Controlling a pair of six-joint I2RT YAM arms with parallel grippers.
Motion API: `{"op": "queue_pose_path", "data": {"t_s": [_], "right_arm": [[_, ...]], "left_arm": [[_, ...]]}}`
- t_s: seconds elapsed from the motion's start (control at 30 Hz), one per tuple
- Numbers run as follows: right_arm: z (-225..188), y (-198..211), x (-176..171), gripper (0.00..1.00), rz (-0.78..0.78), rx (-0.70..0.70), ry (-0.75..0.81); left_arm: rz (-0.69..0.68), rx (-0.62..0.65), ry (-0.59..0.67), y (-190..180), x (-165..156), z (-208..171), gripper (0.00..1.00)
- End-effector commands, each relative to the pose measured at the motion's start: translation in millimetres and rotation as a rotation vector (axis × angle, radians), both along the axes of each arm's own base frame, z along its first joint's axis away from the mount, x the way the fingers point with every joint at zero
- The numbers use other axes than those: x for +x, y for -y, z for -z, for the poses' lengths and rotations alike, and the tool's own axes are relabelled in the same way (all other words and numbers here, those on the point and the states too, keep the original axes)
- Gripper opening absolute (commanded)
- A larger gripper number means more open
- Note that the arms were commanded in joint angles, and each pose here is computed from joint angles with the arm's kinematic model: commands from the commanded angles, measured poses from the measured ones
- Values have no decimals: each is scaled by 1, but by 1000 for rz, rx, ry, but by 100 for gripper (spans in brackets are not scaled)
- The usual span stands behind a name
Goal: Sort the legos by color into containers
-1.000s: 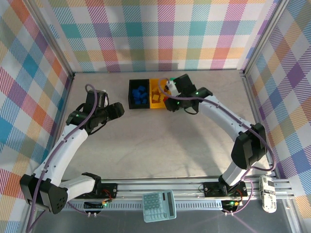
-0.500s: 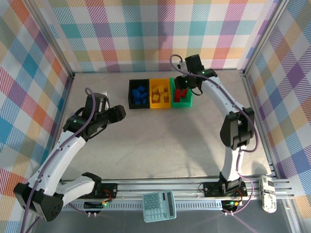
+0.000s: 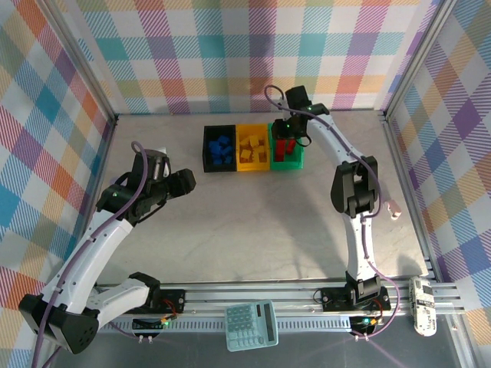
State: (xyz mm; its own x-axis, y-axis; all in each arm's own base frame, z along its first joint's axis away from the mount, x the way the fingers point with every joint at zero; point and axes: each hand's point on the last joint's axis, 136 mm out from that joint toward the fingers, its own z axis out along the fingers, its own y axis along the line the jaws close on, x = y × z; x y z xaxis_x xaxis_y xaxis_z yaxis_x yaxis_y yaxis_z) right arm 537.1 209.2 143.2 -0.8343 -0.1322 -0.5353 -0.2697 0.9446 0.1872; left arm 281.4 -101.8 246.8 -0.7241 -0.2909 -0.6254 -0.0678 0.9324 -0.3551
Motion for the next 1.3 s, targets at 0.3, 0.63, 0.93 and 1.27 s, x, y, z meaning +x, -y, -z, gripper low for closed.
{"op": "queue_pose_path", "data": {"t_s": [0.3,0.63,0.93,1.27], "right_arm": [[-13,16,-6,63,26,-11,-14],[-58,45,-67,87,55,33,74],[-91,71,-139,99,51,178,73],[-131,123,-188,99,156,185,168]], "left_arm": [[3,22,7,-4,-6,-4,69],[37,-32,93,9,7,-24,80],[69,81,200,10,40,-68,90],[20,154,233,0,68,-101,100]]}}
